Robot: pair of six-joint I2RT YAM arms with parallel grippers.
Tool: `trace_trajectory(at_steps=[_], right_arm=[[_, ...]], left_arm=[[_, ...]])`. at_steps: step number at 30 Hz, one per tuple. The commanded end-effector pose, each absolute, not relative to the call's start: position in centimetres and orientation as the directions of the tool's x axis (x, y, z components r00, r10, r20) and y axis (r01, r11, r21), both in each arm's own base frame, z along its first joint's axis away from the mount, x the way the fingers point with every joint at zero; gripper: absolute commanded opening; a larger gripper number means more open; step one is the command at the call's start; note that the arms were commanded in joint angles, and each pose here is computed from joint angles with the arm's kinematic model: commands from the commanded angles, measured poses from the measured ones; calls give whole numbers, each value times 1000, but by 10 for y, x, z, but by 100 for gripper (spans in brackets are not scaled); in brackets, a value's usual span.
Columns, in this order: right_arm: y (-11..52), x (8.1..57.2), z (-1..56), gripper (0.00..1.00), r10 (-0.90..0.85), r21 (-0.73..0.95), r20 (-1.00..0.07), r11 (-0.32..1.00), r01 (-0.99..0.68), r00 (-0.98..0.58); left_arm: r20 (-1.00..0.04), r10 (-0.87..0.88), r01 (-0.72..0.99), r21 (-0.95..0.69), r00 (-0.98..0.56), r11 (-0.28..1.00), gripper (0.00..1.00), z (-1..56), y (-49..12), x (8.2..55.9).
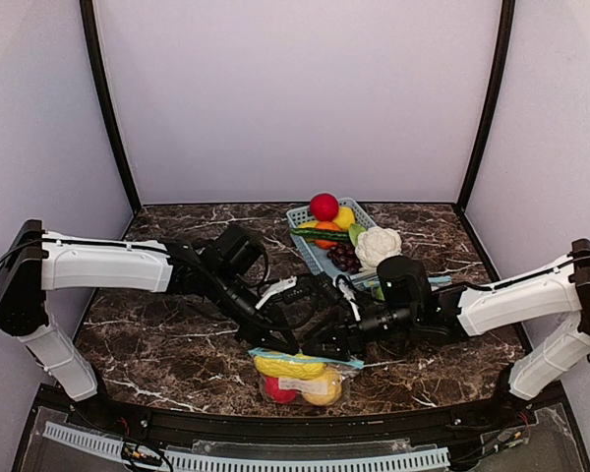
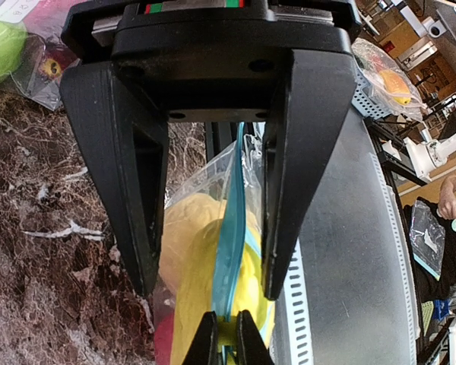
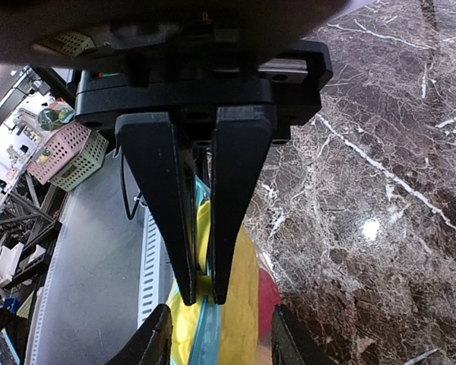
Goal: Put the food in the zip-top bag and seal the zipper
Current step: Zip the zipper of the food storage bag, then hold the zipper food storage bag at the center of the board.
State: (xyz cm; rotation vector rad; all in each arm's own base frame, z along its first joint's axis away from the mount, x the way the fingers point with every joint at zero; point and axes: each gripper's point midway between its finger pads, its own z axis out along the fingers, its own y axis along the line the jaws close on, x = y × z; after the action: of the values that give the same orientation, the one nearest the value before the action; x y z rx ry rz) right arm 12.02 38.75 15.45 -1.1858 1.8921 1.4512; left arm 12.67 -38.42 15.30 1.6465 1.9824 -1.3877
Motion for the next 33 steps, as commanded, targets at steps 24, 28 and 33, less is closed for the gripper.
trace_trajectory(at_steps=[24,28,33], right_arm=[[378,110,149,53,-332,533,-779,99,-840,-533],[376,108,151,53,-336,534,-776,101,-839,-534],[377,108,152,50,-347,531,-775,96,-842,-528]], left_arm=[[-724,613,889,-452,-317,-74,0,172,-378,131],[-742,590,887,-453,-317,-93,1,180,-379,129],[-746,586,882,-459,-315,-110,1,184,-380,127]])
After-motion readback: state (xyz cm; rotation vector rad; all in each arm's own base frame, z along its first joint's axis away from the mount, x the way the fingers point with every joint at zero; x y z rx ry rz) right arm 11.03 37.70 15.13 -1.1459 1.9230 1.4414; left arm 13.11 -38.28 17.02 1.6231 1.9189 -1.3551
